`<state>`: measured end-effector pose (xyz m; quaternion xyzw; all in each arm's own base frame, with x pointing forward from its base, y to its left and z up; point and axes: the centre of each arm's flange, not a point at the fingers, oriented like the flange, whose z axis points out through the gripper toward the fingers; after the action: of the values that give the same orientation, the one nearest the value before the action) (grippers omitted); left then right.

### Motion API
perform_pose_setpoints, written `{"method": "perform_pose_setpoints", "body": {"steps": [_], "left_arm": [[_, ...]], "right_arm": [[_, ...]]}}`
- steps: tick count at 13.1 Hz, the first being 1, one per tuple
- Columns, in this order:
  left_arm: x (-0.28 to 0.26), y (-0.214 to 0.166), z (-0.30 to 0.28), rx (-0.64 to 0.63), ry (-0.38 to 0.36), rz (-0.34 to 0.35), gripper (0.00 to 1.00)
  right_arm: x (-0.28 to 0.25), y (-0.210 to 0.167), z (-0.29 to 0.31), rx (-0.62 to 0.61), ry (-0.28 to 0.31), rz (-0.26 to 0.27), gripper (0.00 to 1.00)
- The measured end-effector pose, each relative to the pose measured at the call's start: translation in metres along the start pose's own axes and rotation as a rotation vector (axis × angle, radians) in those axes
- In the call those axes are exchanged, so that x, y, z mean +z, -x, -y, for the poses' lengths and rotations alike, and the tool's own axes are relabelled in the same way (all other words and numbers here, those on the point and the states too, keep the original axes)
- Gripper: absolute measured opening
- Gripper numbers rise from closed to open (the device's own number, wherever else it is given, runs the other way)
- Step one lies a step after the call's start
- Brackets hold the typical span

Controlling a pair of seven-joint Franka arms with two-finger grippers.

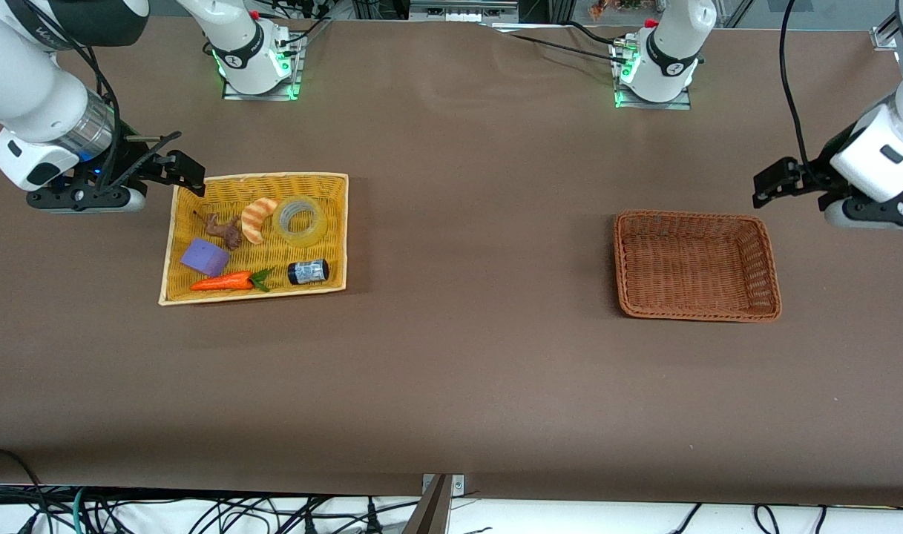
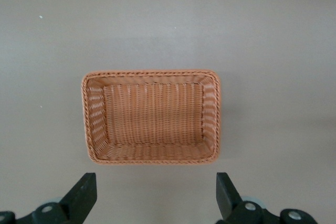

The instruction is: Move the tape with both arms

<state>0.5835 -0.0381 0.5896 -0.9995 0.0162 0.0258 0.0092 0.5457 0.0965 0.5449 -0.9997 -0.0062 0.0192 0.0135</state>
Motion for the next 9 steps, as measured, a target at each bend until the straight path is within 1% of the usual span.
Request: {"method": "perform_pose_setpoints", "body": {"steps": [3,9], "left_arm": [[0.0016,-0.0077,0.0038,-0.006,-0.003,-0.002,1.0],[-0.0016,-0.0079,0.0042,-0.009,0.006,-0.009,1.0]], "right_arm": [[0.0016,0.0038,-0.0004,0.0,0.005,0.029,1.0],[0.0015,0.0043,-0.0004,-0.001,0.005,0.031,1.0]]}}
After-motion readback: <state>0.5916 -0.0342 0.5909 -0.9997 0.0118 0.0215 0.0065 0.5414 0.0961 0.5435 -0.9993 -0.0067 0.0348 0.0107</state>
